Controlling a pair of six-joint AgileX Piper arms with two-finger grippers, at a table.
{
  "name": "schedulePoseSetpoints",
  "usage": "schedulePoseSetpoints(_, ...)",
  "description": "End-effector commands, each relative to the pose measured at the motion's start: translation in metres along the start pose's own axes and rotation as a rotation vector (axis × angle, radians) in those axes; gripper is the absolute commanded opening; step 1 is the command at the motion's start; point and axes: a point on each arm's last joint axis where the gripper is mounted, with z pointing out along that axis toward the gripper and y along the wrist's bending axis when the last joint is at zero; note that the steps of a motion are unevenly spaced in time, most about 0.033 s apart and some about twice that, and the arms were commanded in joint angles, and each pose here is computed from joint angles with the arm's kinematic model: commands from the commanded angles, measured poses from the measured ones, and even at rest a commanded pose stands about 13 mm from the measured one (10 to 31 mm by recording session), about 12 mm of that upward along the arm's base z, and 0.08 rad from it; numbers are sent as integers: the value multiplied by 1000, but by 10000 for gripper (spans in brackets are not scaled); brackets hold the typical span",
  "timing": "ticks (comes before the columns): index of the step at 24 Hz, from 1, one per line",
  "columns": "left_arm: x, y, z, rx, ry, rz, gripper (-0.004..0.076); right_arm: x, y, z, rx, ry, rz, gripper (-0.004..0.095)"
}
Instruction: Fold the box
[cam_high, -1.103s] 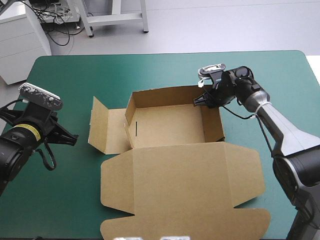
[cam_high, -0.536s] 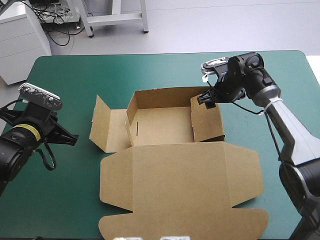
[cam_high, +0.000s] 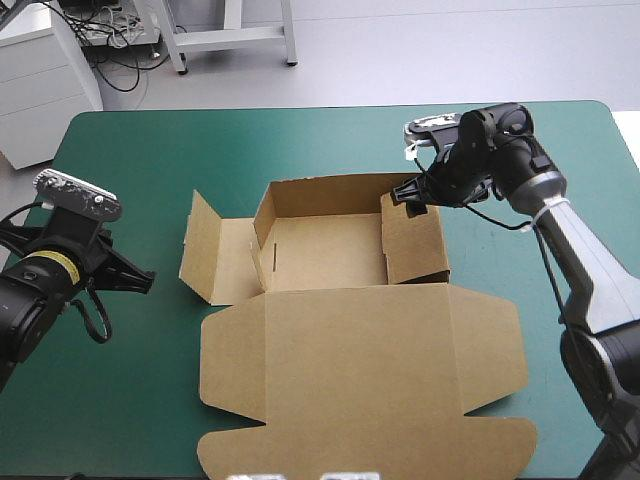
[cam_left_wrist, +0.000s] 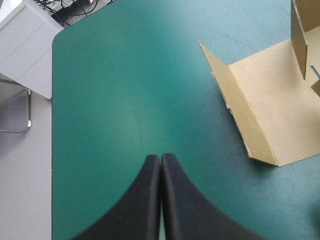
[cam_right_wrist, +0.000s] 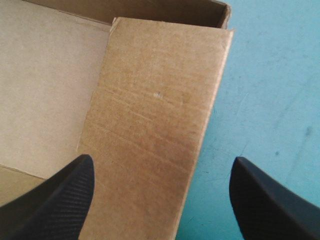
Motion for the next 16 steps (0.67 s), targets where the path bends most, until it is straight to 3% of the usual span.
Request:
schedulePoseSetpoints(1,-6,6,-9,-25,-62,-9,-17,-4,0,-5,-2,-18,5,692)
schedulePoseSetpoints(11,-4,7,-9,-38,-41,-4,-17,-8,-2,41,5,83,13,666)
schedulePoseSetpoints(13,-4,7,-9,-40,-35,-3,-17,-8,-2,44,5,91,13,617)
schedulePoseSetpoints(16,-4,7,-9,-40,-35,-3,-17,-8,-2,47,5,97,14,452)
